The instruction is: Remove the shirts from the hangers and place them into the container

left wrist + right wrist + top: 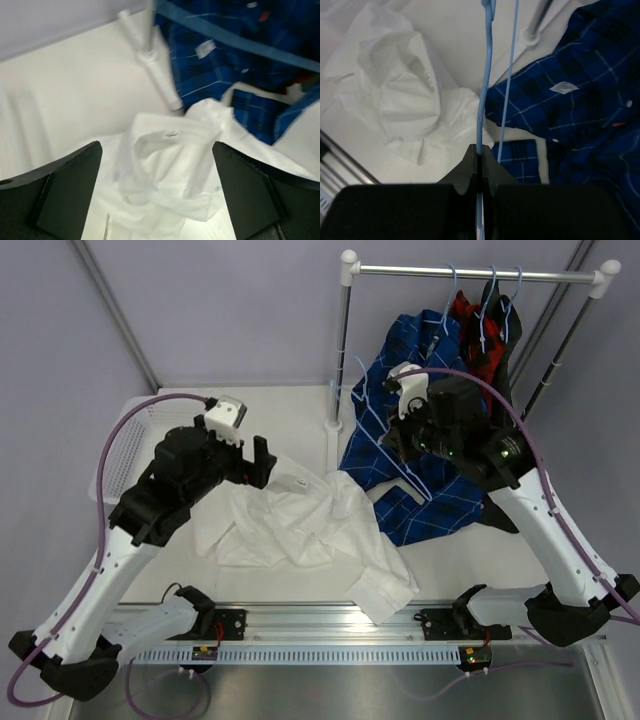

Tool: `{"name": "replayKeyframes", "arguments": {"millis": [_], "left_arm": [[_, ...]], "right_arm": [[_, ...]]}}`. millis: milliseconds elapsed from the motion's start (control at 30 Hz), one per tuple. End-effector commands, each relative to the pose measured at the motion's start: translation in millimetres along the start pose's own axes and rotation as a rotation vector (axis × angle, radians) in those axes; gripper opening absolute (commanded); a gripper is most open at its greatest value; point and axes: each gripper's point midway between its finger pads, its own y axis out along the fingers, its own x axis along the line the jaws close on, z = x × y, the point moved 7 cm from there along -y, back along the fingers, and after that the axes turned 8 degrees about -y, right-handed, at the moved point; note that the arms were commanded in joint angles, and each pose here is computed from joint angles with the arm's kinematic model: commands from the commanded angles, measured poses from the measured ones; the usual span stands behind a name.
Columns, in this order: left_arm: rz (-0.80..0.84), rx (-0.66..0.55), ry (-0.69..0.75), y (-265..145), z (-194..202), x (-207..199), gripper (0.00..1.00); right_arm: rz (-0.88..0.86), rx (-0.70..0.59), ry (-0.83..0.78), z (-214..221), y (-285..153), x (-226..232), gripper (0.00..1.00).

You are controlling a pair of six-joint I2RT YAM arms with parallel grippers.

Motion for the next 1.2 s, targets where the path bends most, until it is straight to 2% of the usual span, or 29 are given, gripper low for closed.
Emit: {"name": "replayKeyframes", "arguments": {"millis": [0, 100, 167, 200, 233, 300, 500, 633, 900, 1167], "left_arm": [[-0.374, -0.102, -0.15, -24.6, 18.7, 39.0, 0.99], [-0.388, -0.103, -0.194, -28.4, 30.4, 41.3, 0.99], [-0.372, -0.078, -0.209, -25.2, 39.7, 40.2, 0.99], [-0.365, -0.071, -0.22, -24.2, 41.6, 39.2, 0.99], [-0.354, -0.062, -0.226, -22.5, 43.3, 37.9, 0.99], [-0.343, -0.058, -0.24, -21.6, 44.6, 36.3, 0.99], [-0.298, -0.053, -0.271, -23.8, 46.7, 30.9, 0.99], [-0.269, -0.041, -0.293, -25.0, 52.2, 27.7, 0.99], [-0.252, -0.015, -0.321, -23.7, 62.6, 26.0, 0.99], [-0.251, 0.039, -0.342, -15.5, 78.7, 26.2, 0.99]], "right_arm": [[0.336, -0.033, 0.096, -25.3, -46.3, -36.5, 0.0], [0.462, -0.06, 0.138, -43.7, -69.9, -55.1, 0.0], [0.505, -0.049, 0.182, -53.6, -59.9, -68.7, 0.0], [0.514, -0.105, 0.192, -69.5, -72.3, -74.1, 0.0], [0.525, -0.07, 0.207, -72.4, -53.3, -88.8, 0.0], [0.534, -0.083, 0.231, -84.7, -45.2, -101.1, 0.0], [0.552, -0.17, 0.287, -114.1, 4.4, -135.2, 0.0], [0.529, -0.166, 0.3, -108.2, 39.1, -144.5, 0.0], [0.516, -0.232, 0.299, -115.5, 61.7, -156.9, 0.0], [0.489, -0.161, 0.328, -91.4, 99.0, -160.5, 0.0]]}}
